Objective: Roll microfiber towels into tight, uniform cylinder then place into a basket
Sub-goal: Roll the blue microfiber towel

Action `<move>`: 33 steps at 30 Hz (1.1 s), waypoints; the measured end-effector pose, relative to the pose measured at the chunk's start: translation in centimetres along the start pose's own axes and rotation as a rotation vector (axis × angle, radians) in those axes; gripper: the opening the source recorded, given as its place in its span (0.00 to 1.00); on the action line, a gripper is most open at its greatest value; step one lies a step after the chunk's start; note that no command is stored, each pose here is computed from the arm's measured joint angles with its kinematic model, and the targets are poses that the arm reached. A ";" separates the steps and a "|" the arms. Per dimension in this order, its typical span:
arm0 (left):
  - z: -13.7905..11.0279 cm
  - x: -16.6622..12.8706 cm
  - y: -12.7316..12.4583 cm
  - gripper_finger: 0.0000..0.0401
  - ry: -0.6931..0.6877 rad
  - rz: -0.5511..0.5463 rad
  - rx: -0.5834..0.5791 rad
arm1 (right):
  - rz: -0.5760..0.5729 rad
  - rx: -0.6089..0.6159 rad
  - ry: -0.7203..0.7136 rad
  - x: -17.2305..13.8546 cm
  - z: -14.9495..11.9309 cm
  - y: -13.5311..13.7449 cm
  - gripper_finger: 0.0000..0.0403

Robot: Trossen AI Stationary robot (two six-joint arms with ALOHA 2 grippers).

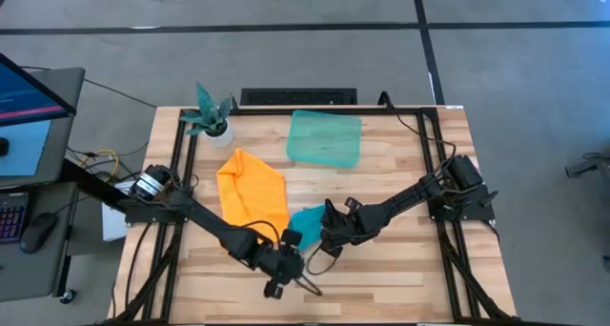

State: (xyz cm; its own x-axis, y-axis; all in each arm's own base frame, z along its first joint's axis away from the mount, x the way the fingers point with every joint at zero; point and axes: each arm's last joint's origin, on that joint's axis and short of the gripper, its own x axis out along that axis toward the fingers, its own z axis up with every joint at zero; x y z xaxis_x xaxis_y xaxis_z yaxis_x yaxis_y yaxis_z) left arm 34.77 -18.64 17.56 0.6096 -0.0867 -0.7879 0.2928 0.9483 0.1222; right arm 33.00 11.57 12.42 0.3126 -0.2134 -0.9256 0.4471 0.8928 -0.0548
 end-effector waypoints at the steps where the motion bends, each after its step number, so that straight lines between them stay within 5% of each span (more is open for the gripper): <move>1: 0.1 0.1 0.4 0.32 -0.003 0.023 -0.008 | 0.000 0.000 0.000 0.0 0.0 0.0 0.05; 11: -0.8 2.9 1.8 0.32 0.032 0.023 -0.024 | 0.000 0.000 0.001 0.0 0.0 0.0 0.04; 22: -1.0 3.0 3.2 0.32 0.062 0.155 -0.057 | 0.002 -0.002 0.004 0.0 0.0 0.0 0.04; 33: -3.0 3.8 4.7 0.32 0.145 0.152 -0.221 | 0.017 0.004 0.020 0.0 -0.1 0.1 0.05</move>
State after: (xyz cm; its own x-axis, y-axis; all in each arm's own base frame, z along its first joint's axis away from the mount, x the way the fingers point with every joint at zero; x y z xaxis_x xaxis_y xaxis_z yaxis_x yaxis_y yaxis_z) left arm 36.29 -13.61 13.32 0.5183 0.0907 -0.8504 0.0292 0.9919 0.1236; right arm 32.94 11.68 12.36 0.3034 -0.1900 -0.9337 0.4454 0.8945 -0.0373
